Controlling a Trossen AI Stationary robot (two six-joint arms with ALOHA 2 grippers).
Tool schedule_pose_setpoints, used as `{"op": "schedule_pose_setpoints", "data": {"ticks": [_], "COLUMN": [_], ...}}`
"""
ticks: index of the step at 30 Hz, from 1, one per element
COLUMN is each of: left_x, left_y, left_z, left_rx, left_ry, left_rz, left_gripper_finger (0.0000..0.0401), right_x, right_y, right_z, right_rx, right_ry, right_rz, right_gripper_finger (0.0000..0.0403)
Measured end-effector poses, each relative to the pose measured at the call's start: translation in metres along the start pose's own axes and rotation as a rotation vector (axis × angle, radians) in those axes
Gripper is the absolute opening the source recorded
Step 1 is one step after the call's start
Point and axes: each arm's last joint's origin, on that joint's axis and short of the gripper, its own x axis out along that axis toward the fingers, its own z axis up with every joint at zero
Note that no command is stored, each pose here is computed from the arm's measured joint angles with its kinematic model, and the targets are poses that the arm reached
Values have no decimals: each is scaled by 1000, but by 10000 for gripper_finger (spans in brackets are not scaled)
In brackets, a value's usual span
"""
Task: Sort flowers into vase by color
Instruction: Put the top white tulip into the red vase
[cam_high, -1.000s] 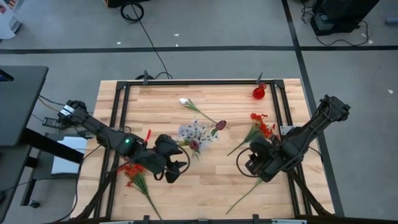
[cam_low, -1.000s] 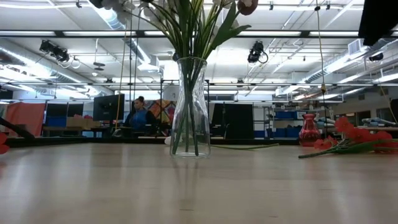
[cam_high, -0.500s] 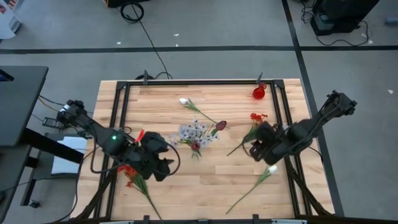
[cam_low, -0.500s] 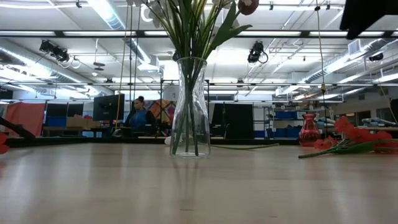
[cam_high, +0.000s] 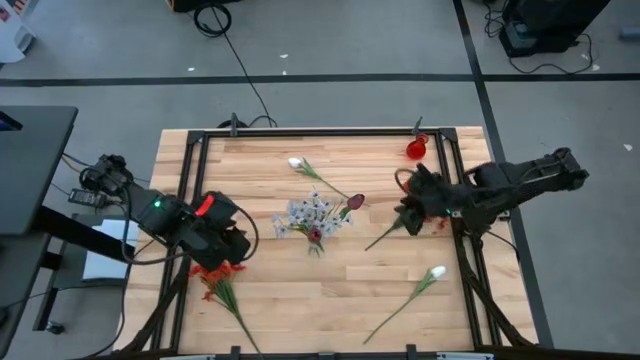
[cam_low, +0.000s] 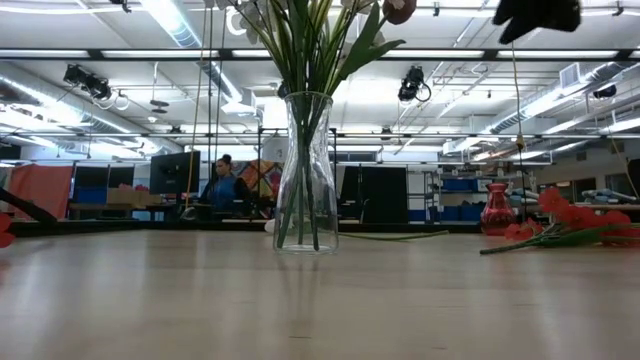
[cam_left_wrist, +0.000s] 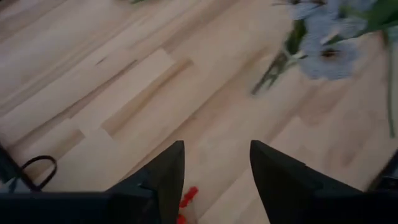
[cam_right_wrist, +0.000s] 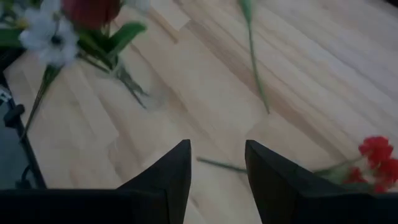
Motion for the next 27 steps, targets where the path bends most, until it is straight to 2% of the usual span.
{"op": "schedule_pose_setpoints", "data": {"ticks": [7,12,18,23,27], "left_x": [24,56,98,117,127], "left_y": [15,27,52,73,91], "left_z": [-1,-6,-10,-2,10], "left_rx": [-58,-82,-109,-99,-57], "left_ry": [6,27,42,11,44], "left_rz": [66,6,-40,-14,11], "left_gripper_finger": [170,169,169,169,169], "right_x": [20,34,59,94,125], "right_y": [-20,-40,-56,-64,-73], "right_z": [29,47,63,79,91], "right_rx": [59,92,118,105,103], "right_ry": [25,65,137,199,240], "right_rz": [-55,-95,-129,-94,-52], "right_gripper_finger": [159,159,159,159,159]}}
